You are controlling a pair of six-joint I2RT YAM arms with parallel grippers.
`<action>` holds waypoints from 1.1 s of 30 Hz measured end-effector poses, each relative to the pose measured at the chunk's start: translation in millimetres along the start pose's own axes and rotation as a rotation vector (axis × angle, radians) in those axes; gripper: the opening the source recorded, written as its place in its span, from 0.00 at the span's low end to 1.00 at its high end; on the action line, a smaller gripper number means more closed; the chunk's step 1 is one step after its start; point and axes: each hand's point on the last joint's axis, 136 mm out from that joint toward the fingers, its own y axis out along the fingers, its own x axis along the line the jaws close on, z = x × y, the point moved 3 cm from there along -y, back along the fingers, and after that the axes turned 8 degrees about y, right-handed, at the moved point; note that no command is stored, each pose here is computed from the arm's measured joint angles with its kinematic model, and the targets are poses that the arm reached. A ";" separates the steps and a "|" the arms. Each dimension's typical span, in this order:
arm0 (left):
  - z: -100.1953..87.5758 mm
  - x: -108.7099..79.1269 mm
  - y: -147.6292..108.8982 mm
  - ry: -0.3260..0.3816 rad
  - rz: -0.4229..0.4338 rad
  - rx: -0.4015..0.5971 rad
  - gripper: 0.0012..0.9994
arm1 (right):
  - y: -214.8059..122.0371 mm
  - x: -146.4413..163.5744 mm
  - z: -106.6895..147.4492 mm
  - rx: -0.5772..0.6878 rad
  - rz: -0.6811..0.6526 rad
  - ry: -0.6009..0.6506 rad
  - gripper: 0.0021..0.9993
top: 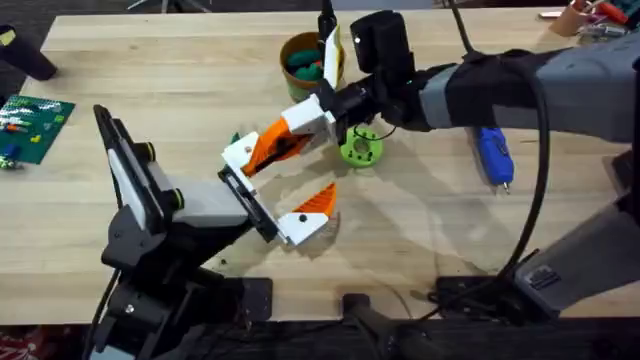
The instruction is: Pick up the gripper from the table and insert it into the empty holder that is missing its gripper. Then pick up a screw, insert it into the mounting hole, and use the screwdriver to tighten it. Finally, clean up the table by picking up the vegetable and placing it into the bucket.
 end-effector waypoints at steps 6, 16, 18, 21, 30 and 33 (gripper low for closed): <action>0.1 2.6 -0.1 0.001 -0.018 0.001 0.99 | 1.6 1.8 -3.4 -0.014 0.009 0.000 0.02; 0.2 3.6 -0.1 0.001 -0.025 0.002 0.99 | 1.9 1.8 -9.5 -0.047 0.026 0.004 0.02; 0.2 3.4 -0.1 0.000 -0.024 0.002 0.99 | 2.0 1.7 -10.6 -0.054 0.029 0.004 0.02; 0.2 3.6 -0.1 0.000 -0.025 0.002 0.99 | 2.3 1.9 -10.9 -0.056 0.030 0.005 0.02; 0.5 5.4 -0.1 -0.003 -0.038 0.003 0.99 | 6.6 2.7 -11.6 -0.061 0.037 -0.001 0.02; 0.9 6.9 -0.2 -0.005 -0.048 0.005 0.99 | 8.2 3.4 -12.8 -0.067 0.042 -0.006 0.02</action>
